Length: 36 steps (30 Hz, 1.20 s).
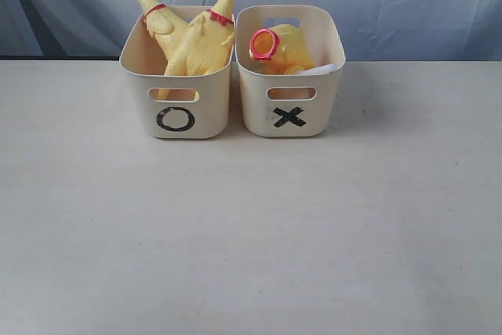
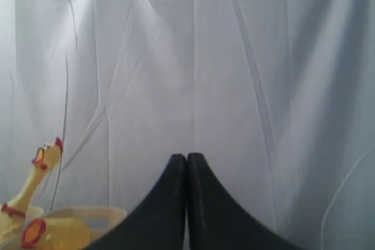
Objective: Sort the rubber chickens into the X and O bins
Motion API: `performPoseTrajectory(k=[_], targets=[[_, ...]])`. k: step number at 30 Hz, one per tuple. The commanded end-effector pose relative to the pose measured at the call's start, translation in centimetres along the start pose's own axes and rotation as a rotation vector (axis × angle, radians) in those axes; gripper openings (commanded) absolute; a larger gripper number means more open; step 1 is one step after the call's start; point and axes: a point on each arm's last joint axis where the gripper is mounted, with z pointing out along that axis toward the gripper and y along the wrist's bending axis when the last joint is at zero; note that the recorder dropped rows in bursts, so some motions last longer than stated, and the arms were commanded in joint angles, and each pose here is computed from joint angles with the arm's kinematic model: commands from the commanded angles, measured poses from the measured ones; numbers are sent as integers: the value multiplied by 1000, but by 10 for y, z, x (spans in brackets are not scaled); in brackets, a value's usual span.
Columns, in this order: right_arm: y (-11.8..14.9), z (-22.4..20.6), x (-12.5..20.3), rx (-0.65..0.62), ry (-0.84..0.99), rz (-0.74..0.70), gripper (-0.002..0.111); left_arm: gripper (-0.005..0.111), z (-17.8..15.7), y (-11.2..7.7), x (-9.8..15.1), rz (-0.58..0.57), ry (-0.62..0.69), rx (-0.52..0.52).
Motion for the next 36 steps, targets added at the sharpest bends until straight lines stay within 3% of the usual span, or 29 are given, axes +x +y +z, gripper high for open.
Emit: performPoseTrajectory(k=[1,7,15,16,19,23,26,29,36], targets=[[1,-2,32,1,89,-6,0,0,0,0,1,-6,-2,-3],[2,-6,62,-2,172,-6,0,0,0,0,1,-6,-2,-3],[2,-7,67,-3,228,-3,0,0,0,0,1,-6,-2,-3],[2,-7,67,-3,228,-3,0,0,0,0,0,-52,-10,-3],[2,-7,67,-3,228,-3,0,0,-1,0,-4,-348,-56,7],[2,-7,67,-3,228,-3,0,0,-1,4,-12,-999,-157,32],[2,-7,67,-2,227,4,0,0,-2,7,-14,-1254,-197,41],[2,-7,67,5,227,53,0,0,-2,7,-14,-1245,-195,41],[2,-7,67,7,225,68,0,0,-2,5,-12,-1042,-164,33]])
